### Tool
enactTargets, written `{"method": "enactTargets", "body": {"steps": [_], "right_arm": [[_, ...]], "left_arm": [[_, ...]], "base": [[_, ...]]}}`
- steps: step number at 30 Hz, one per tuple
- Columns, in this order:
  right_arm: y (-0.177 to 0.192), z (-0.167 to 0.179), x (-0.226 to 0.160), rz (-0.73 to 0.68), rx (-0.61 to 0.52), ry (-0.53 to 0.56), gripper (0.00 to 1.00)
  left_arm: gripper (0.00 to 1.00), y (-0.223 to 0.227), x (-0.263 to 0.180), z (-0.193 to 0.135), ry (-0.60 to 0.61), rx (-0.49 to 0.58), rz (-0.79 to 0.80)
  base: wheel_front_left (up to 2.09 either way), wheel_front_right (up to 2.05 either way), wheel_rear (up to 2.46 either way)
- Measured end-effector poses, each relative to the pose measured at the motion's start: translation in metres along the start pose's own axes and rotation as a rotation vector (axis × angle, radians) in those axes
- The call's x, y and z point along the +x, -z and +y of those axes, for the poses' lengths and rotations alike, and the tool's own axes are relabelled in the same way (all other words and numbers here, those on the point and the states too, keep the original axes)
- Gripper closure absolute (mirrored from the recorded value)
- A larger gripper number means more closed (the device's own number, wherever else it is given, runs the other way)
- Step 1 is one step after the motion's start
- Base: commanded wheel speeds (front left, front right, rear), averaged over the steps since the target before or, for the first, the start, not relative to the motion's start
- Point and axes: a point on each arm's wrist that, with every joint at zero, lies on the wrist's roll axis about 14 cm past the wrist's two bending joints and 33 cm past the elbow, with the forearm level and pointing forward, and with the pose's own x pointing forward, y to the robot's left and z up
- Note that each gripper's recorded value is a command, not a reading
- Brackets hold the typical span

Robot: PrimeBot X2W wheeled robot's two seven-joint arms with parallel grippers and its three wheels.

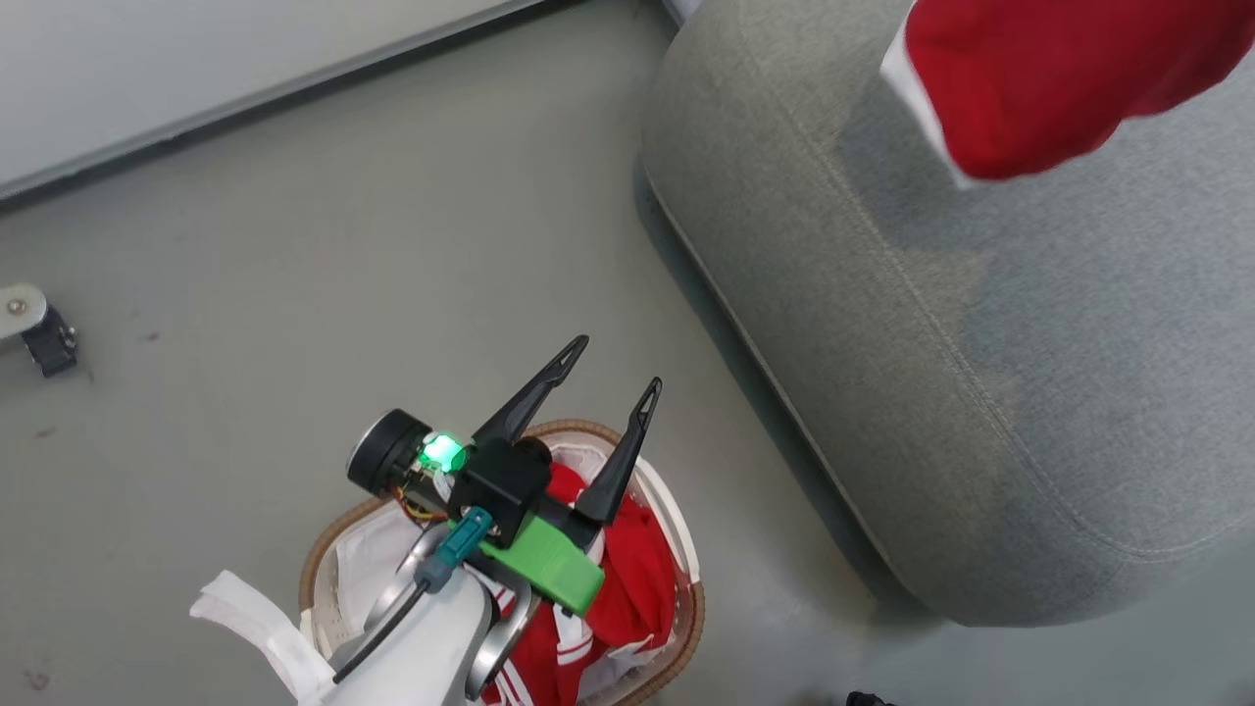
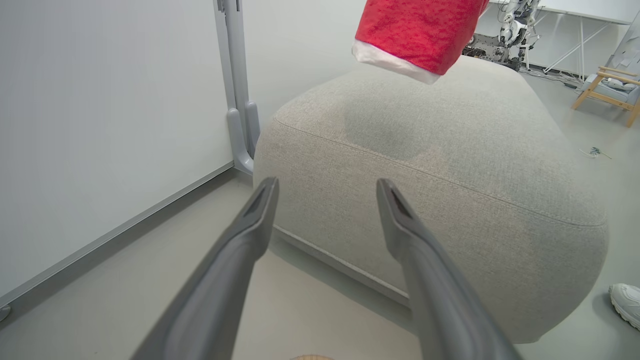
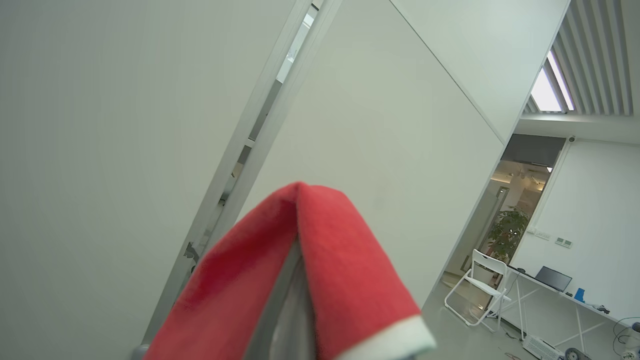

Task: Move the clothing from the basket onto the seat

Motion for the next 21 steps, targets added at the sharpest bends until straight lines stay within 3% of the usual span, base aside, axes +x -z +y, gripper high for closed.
{"method": "enactTargets", "body": {"steps": [4,9,15,21], "right_arm": [[0.018,-0.015,0.033,0.015,-0.082,0.025,1.0],[0.048,-0.023,0.061,0.051,-0.106,0.073,1.0],[0.119,0.029,0.061,0.169,-0.09,0.01,1.0],[0.201,0.088,0.02,0.352,-0.051,-0.077,1.0]], "left_arm": [[0.0,0.009,0.004,0.015,-0.011,-0.009,-0.003],[0.0,0.02,0.01,0.035,-0.03,-0.029,-0.007],[0.0,0.047,0.007,0.053,-0.067,-0.079,0.022],[0.0,0.079,-0.006,0.069,-0.114,-0.117,0.081]], "base": [[0.0,0.0,0.0],[0.0,0.0,0.0],[0.0,0.0,0.0],[0.0,0.0,0.0]]}}
